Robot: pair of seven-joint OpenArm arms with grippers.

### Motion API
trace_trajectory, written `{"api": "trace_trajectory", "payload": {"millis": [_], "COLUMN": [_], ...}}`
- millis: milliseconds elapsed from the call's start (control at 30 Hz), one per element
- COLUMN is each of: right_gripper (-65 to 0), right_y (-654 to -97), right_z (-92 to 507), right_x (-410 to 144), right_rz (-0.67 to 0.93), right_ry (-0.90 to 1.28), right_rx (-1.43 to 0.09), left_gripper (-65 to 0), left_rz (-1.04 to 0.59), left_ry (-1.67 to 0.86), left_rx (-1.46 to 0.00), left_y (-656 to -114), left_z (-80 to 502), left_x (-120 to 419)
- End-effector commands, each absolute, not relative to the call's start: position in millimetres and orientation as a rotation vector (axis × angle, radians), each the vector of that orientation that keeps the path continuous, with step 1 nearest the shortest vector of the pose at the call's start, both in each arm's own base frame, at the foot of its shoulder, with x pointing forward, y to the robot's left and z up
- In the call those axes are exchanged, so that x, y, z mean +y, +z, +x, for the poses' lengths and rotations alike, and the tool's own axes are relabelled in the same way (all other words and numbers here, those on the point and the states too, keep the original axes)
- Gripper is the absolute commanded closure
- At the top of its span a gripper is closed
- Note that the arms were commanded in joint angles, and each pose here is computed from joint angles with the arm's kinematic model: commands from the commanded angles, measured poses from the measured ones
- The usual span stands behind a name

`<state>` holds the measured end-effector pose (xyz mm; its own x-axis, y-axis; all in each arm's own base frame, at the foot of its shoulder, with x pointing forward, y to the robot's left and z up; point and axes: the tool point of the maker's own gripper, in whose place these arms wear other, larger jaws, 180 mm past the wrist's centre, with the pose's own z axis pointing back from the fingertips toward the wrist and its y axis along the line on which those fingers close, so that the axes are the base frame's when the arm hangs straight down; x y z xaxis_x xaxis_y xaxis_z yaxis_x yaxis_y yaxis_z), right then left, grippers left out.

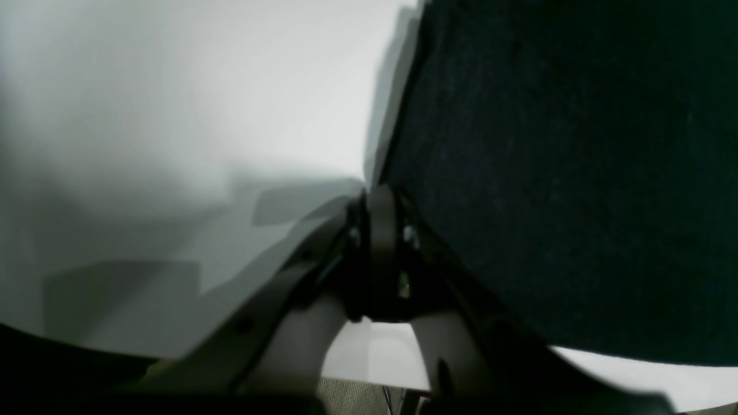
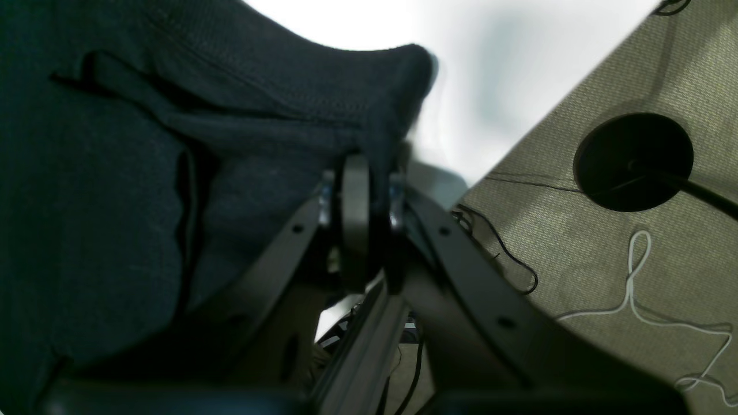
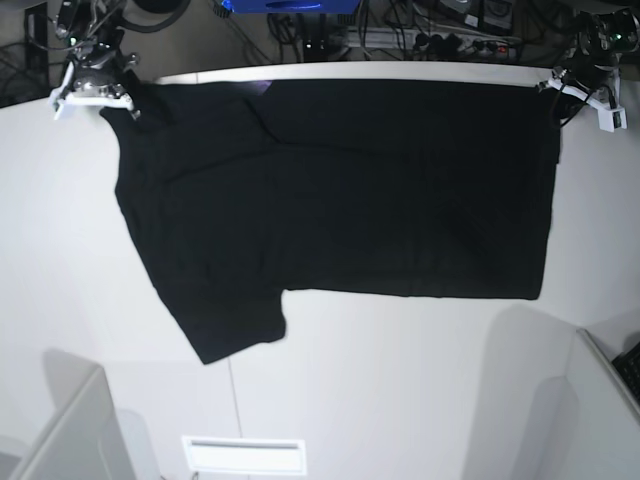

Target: Fold the T-shirt properly

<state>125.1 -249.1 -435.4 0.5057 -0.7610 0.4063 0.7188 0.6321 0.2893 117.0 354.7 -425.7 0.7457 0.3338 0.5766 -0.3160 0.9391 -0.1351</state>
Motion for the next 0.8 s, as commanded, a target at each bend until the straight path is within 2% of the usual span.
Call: {"api": "trace_trajectory", "payload": {"millis": [0,33,67,133,300,400,600,767], "right_gripper": [-13.7,-19.4,-23.6,-28.8,-29.4,-29.6,-30.0,-30.0], "right_y": [-427.1,-426.8,-426.7,-419.6,-397.4,-388.3,-369.5,-347.7], "right_z": [129.3,129.2,129.4,130.2,136.9,147.3,194.9,255.2], "right_x": [-256.3,-257.1,-257.3,-265.5,-280.4,-280.6,-279.8,-252.1], "right_rz": [0.070,0.068,0.067,0.050,0.021,0.027,0.064,0.138], "right_ry": [-0.881,-0.882,-0.883,-0.891,-0.895,-0.882,-0.790,-0.601], "right_rx": [-0.570,-0.572,-0.574,-0.598,-0.669,-0.704,-0.791,-0.865], "left_gripper": [0.0,0.0,-3.1,-13.3,-39.5,-47.4,-48.7,-48.4], "left_rz": [0.002,0.002,0.002,0.005,0.017,0.032,0.200,0.251], "left_ry": [0.338,0.337,0.337,0.336,0.294,0.268,0.310,0.327], "left_rx": [-0.554,-0.553,-0.553,-0.539,-0.565,-0.611,-0.790,-0.836], "left_y": [-432.7,-432.5,-432.5,-433.6,-420.1,-405.1,-334.5,-316.5], "left_z": [100.5,100.2,100.2,94.0,97.7,109.7,118.6,121.8], "left_x": [358.4,358.4,358.4,358.3,354.6,355.3,398.5,414.2]}}
